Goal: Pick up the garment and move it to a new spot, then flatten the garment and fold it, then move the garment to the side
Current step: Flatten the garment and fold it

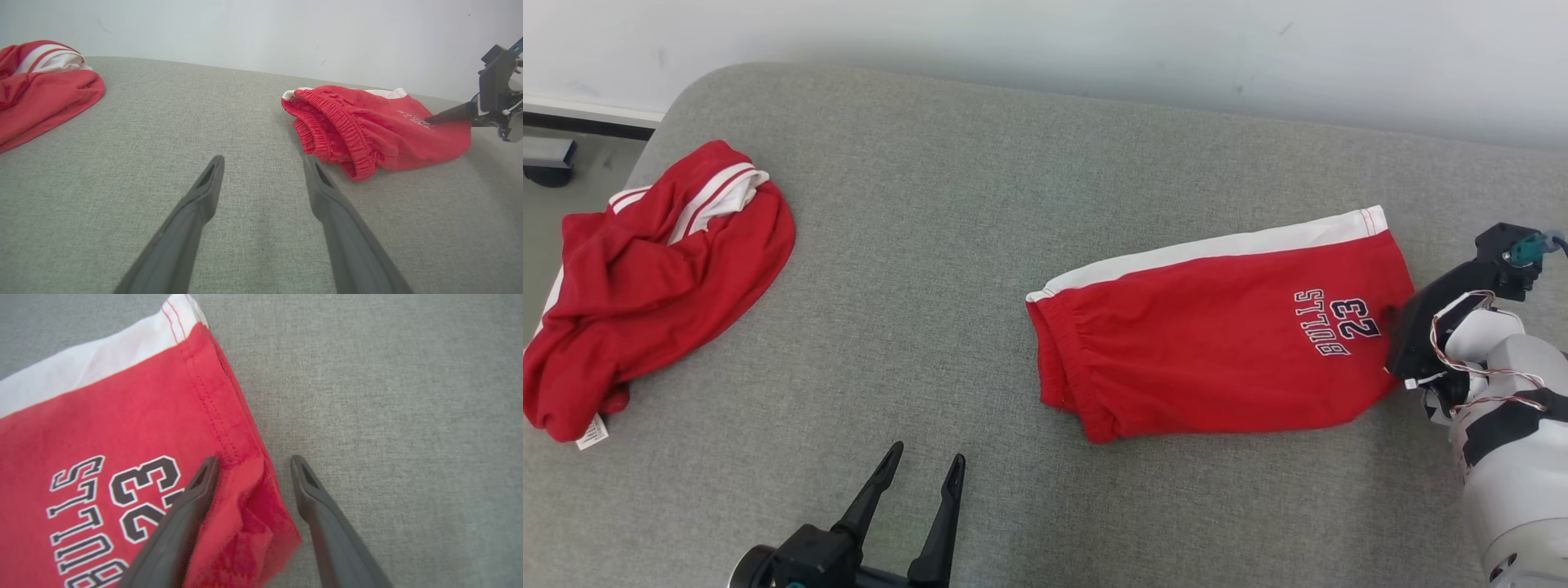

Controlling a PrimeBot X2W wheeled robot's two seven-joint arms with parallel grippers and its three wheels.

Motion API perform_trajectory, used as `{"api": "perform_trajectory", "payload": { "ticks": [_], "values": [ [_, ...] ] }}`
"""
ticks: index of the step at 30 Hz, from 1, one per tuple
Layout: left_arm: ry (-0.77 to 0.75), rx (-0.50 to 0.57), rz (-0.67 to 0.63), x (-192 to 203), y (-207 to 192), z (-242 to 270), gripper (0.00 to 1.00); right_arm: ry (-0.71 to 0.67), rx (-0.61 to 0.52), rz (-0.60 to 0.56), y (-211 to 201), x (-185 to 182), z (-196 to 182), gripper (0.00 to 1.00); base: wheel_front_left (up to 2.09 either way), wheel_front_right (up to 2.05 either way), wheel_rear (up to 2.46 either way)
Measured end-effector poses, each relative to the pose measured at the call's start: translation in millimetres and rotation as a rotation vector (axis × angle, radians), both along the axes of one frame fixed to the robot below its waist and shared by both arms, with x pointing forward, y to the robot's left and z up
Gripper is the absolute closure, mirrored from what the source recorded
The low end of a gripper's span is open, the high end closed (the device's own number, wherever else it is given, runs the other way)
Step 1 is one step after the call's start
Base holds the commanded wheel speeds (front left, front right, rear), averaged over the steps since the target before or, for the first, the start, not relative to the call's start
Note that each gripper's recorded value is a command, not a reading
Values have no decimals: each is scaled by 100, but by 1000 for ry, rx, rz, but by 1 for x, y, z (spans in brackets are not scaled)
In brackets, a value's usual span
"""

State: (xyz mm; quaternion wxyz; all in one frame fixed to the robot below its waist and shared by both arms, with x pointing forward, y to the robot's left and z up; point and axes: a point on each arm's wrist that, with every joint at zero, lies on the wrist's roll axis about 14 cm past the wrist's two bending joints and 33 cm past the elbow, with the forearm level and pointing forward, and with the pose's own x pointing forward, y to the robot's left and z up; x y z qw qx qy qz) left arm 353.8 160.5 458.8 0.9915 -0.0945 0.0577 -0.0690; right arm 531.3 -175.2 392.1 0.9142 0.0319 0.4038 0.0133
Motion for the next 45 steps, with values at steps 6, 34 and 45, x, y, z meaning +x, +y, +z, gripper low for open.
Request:
{"api": "perform_trajectory", "payload": {
  "ticks": [6, 34, 45],
  "values": [
    [11, -8, 15, -4, 3, -3, 0, 2, -21, -33, -11, -8, 0, 100, 0, 0, 0],
    [-22, -77, -17, -31, -15, 9, 0, -445, -76, -82, -34, -50, 91, 100, 0, 0, 0],
    [-32, -91, 10, -43, -9, 12, 0, -427, 34, 244, 81, -71, 93, 100, 0, 0, 0]
  ]
}}
